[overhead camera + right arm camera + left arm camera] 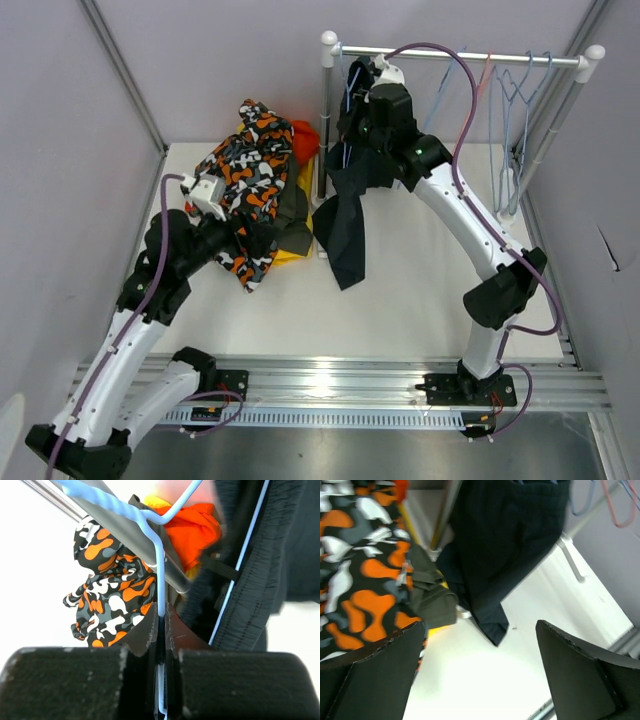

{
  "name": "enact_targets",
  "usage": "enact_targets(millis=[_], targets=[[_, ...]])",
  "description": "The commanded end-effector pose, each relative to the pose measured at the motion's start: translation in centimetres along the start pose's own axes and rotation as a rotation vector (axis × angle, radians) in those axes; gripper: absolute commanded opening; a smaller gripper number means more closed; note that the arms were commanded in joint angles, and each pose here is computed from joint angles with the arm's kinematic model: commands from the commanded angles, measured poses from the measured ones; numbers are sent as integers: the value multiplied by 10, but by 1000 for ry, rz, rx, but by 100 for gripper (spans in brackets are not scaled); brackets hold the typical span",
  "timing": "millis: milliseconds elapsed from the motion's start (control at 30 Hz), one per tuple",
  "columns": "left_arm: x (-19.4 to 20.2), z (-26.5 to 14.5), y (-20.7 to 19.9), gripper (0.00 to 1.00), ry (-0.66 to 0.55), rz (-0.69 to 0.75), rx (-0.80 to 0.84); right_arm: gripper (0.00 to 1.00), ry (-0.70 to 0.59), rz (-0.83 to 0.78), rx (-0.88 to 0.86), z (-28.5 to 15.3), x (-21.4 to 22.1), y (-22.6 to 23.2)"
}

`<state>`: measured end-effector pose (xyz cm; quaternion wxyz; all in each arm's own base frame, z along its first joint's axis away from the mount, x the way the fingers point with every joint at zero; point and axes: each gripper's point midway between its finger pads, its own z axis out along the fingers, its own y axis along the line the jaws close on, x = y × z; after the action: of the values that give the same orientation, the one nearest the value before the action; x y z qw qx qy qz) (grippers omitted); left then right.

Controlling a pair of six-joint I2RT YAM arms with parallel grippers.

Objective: Remove the shorts from the hanger

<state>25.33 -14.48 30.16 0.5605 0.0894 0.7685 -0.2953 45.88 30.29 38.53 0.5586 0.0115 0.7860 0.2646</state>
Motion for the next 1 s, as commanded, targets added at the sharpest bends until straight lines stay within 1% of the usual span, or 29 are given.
enact_targets(millis=[0, 100, 167, 233, 267, 333, 367, 567, 600, 700, 967], targets=[[-19, 8, -42, 99, -27, 100, 116, 0, -159, 2, -63, -48, -64, 28], [-21, 15, -75, 99, -36, 139, 210, 0, -218, 19, -83, -80, -88, 36], [-24, 21, -96, 99, -60, 118, 280, 0, -252, 23, -102, -104, -99, 44], [-26, 23, -115, 99, -87, 103, 367, 0, -263, 23, -105, -117, -102, 48], [-22, 24, -126, 99, -79, 98, 404, 0, -283, 28, -109, -129, -108, 50], [-24, 27, -137, 99, -102, 104, 428, 0, -289, 32, -119, -140, -109, 54], [-16, 32, -145, 99, -78, 108, 448, 0, -296, 37, -115, -147, -110, 52], [-13, 44, -178, 99, -77, 123, 533, 0, -299, 67, -141, -169, -109, 59], [-8, 49, -181, 99, -62, 124, 543, 0, -299, 69, -146, -173, -107, 60], [-7, 52, -195, 99, -65, 127, 584, 0, -298, 71, -153, -177, -103, 63], [-5, 43, -232, 99, -58, 146, 676, 0, -291, 70, -144, -178, -97, 61]])
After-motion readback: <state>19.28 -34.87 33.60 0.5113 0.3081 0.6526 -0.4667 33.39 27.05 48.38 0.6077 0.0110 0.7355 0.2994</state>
